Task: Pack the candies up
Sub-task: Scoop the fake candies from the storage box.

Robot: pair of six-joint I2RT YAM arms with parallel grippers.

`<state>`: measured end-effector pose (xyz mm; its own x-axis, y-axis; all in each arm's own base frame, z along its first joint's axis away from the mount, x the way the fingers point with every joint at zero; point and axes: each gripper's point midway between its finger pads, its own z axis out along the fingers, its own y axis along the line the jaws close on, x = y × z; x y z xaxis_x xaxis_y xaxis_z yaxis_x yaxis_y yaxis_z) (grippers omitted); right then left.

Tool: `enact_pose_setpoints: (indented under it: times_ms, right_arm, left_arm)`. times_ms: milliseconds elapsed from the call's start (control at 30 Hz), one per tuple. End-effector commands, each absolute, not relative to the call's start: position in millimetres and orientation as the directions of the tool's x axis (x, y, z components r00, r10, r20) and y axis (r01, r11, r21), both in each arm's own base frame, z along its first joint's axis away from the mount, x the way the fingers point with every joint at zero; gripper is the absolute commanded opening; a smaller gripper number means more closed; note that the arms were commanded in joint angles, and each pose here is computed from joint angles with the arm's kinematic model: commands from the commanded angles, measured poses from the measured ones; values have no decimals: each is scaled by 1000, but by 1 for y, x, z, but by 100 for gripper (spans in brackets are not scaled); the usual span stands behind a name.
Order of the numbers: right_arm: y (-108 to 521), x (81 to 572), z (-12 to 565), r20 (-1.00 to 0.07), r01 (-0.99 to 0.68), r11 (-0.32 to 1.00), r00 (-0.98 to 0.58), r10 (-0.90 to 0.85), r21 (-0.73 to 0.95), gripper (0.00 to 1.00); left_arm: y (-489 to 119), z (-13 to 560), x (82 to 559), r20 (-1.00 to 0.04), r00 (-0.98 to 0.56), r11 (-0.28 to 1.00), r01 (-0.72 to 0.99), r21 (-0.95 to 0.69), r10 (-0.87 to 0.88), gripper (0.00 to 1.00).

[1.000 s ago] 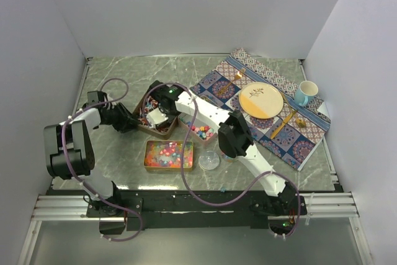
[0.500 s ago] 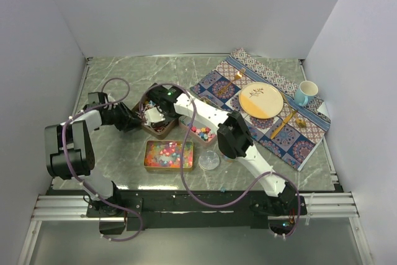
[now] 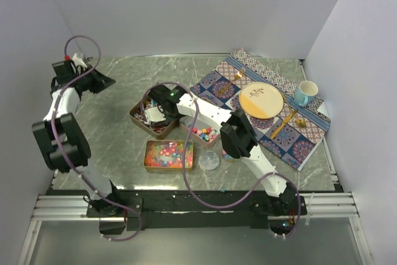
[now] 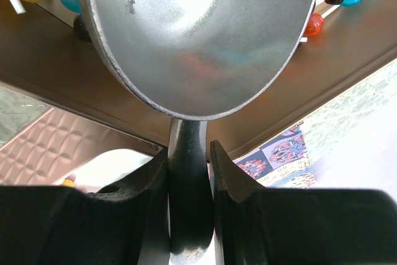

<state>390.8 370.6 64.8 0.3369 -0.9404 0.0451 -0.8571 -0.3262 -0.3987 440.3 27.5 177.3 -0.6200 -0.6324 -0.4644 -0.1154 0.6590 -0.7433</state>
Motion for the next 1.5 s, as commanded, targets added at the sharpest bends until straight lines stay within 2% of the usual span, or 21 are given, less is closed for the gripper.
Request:
enact_pose_setpoints:
  times_ms: [0,100,133,267,433,633,1033,1133,1267,1467]
  right_arm:
    - [364,376,53,44,-888,-325,329,-943,-324,0]
    - [358,382,55,130,-878,-338,312,-941,-338,0]
    - [351,384,54,181,-874,-348,302,-936,-339,0]
    - [351,389,58,246,-847,-362,284,-927,-389,0]
    - [361,403,55,252,-823,-329,234,-939,-462,0]
    - [380,417,83,192,-769,-268,191,-963,-580,0]
    - [415,389,79,211,-708,-476,434,-876,-521,0]
    - [437,390,88,166,-660,-512,514,-841,-550,0]
    - [450,396,102,172,-604,-542,561,-810,-584,0]
    - [439,397,119,253,-566,-578,550,-796,-588,0]
  left_arm:
    - [40,136,492,-457,-611,656,-138,-742,-646,6]
    - [40,116,507,-449,-595,652,-172,-739,-667,4]
    - [34,110,506,-440,-607,653,-177,-737,-662,4]
    - [1,93,488,-407,-660,654,-172,-737,-632,4]
    - [-37,67,452,-315,-728,626,-197,-755,-609,5]
    - [-53,67,426,-287,-735,610,-213,-763,-615,5]
    - [-52,74,424,-314,-718,614,-197,-764,-621,8]
    - [-53,72,423,-307,-725,615,-200,-763,-617,8]
    - [-54,72,422,-297,-732,609,-200,-768,-614,9]
    - [-56,75,419,-294,-730,602,-197,-774,-617,9]
